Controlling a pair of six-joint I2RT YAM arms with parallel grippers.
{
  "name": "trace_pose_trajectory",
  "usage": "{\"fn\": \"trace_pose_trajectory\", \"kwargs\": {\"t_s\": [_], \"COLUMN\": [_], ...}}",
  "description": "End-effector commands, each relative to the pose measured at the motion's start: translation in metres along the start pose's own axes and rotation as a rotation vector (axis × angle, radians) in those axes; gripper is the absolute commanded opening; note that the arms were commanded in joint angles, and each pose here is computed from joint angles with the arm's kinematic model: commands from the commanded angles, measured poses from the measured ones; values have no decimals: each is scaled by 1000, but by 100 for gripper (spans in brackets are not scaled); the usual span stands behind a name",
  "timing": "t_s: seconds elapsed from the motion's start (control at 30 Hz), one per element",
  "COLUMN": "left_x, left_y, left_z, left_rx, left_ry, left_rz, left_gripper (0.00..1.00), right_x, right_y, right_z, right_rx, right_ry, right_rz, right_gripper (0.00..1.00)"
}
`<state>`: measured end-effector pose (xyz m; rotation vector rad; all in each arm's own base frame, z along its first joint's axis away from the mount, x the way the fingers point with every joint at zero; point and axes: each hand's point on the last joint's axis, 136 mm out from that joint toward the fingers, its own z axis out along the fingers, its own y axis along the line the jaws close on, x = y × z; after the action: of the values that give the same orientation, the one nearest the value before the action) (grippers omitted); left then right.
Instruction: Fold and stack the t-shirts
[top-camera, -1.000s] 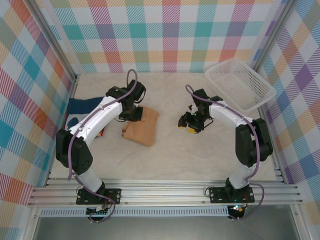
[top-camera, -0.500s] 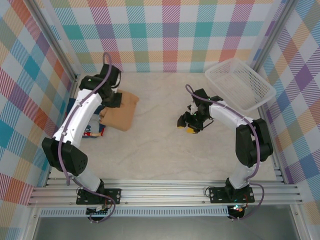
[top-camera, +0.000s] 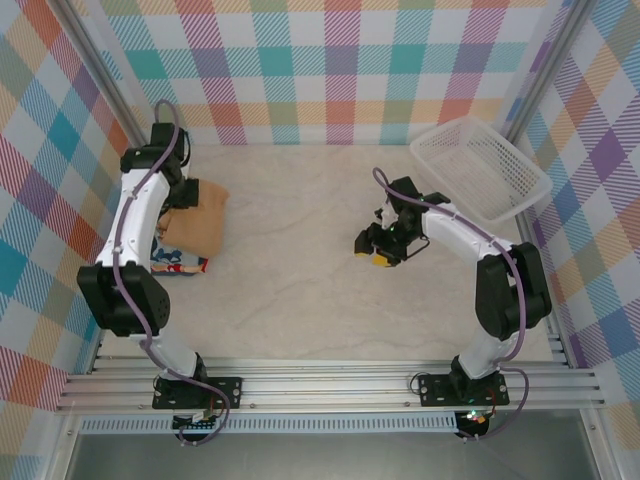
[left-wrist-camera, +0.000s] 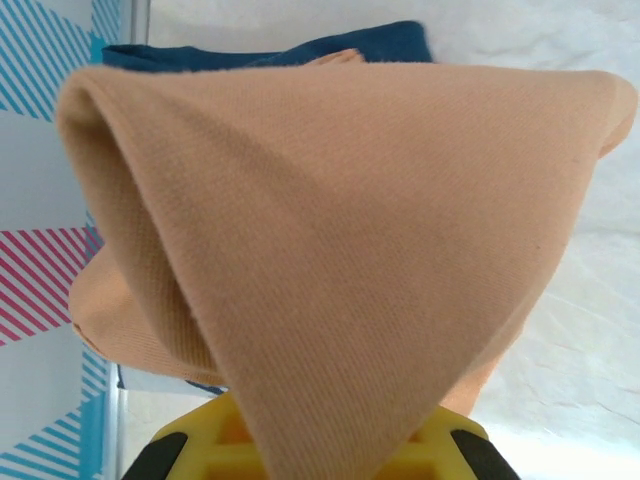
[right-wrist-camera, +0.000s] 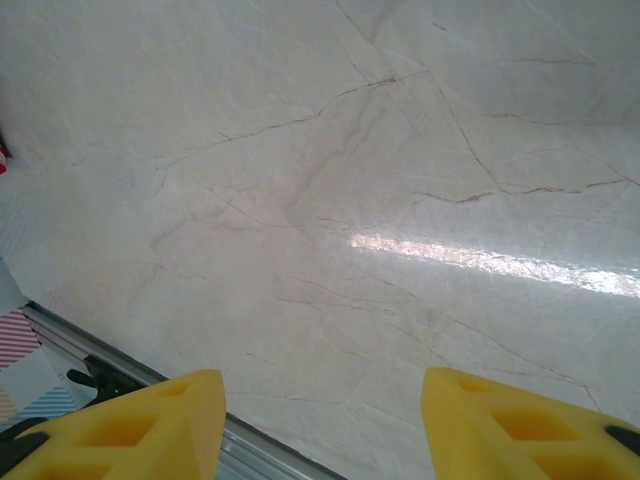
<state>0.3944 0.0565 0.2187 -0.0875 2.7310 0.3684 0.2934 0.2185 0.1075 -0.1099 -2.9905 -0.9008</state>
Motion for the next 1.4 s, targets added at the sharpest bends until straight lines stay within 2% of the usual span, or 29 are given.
{"fn": "trace_pose_trajectory", "kwargs": {"t_s": [0.0,0.17,0.5,0.57,0.63,0.67,0.8,0.87,0.97,1.03,1.07,1.2,1.37], "left_x": [-11,-21,12,15,12,12,14,15,6,0,-1,-6,18], "left_y": [22,51,98,111,112,113,104,109,122,134,137,115,54], "left_z": [21,34,71,74,80,82,102,101,73,40,26,-15,-4], "left_rx": [-109,-272,-471,-492,-419,-414,-367,-412,-489,-495,-475,-231,106], "left_ry": [18,42,178,192,183,189,215,223,155,82,53,-58,35], "left_rz": [-5,-36,-90,-130,-183,-189,-196,-207,-249,-359,-419,-636,-911], "left_gripper": [0,0,2,1,3,6,31,56,62,73,76,83,76], "right_x": [9,12,14,15,16,17,20,21,21,21,21,19,15], "right_y": [1,-2,-9,-8,-10,-11,-14,-15,-16,-17,-17,-17,-15], "right_z": [-5,-4,0,0,0,1,1,1,-1,-1,-1,3,7], "right_rx": [-19,-14,-9,-10,-5,0,9,12,23,28,28,22,-1], "right_ry": [13,21,37,39,47,51,57,59,55,54,53,54,52], "right_rz": [-17,-12,11,12,15,15,21,21,20,22,24,35,44], "right_gripper": [55,55,55,55,55,54,55,54,54,54,55,55,54]}}
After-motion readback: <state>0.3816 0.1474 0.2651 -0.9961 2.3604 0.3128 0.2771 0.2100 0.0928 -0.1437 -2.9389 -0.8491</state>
